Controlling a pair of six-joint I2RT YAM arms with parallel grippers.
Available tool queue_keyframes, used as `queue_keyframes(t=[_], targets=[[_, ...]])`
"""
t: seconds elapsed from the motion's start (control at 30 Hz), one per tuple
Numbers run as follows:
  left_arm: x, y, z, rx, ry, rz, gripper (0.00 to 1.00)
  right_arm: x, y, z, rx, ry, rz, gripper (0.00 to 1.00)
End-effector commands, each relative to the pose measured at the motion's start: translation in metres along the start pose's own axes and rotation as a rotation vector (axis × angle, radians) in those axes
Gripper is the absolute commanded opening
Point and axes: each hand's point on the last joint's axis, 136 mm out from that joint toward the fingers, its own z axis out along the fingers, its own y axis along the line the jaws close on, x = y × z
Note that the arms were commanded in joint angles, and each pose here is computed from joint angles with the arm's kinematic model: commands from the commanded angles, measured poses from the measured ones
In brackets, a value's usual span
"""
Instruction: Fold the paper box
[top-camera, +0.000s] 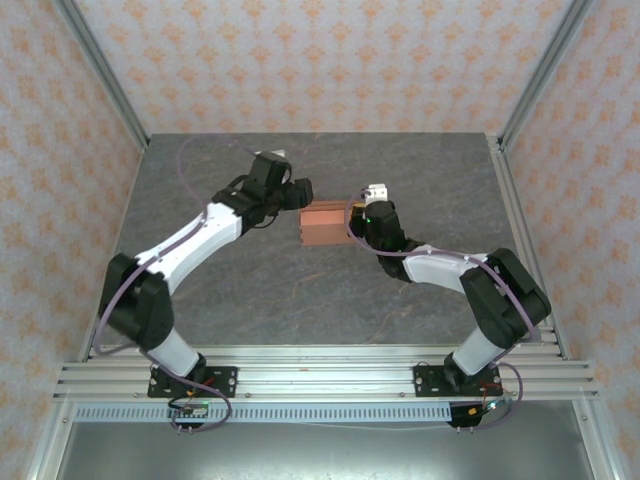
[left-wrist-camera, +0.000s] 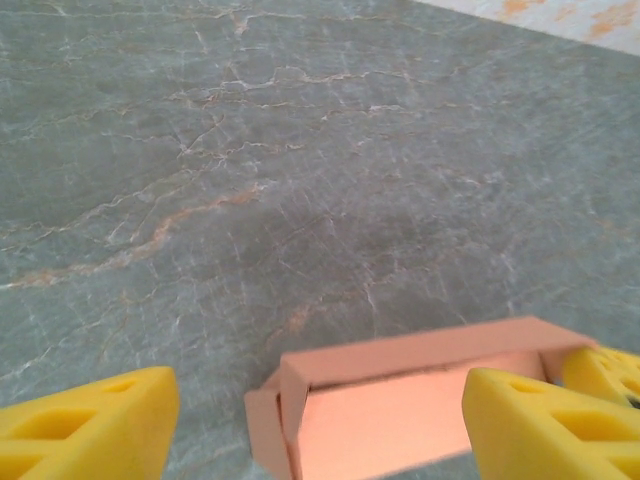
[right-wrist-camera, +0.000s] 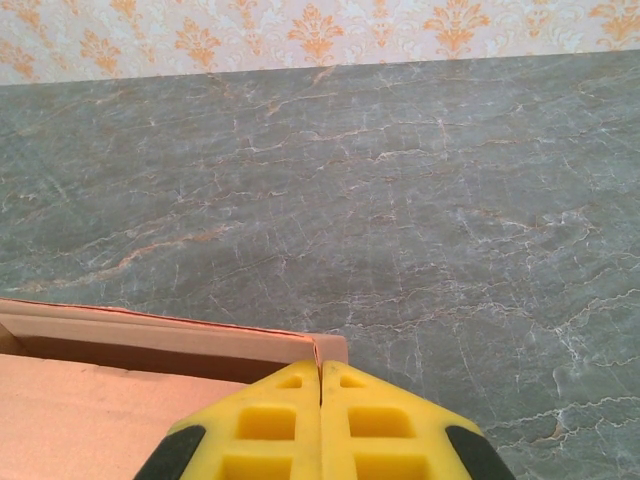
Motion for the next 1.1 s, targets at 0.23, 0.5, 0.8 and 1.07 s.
queue_keyframes(t=[0.23, 0.5, 0.8, 1.07], targets=[[0.006, 0.001, 0.029, -0.177, 0.029, 0.118, 0.63, 0.072, -0.011, -0.005, 0.017, 0.232, -0.067, 0.0], [0.02, 0.005, 0.042, -0.204, 0.072, 0.146, 0.55, 0.074, -0.011, -0.004, 0.017, 0.236, -0.065, 0.0], [0.04, 0.003, 0.047, -0.222, 0.101, 0.185, 0.55, 0.076, -0.013, -0.004, 0.023, 0.239, -0.068, 0.0], [0.058, 0.016, 0.053, -0.257, 0.123, 0.174, 0.54, 0.075, -0.011, -0.006, 0.015, 0.241, -0.053, 0.0]])
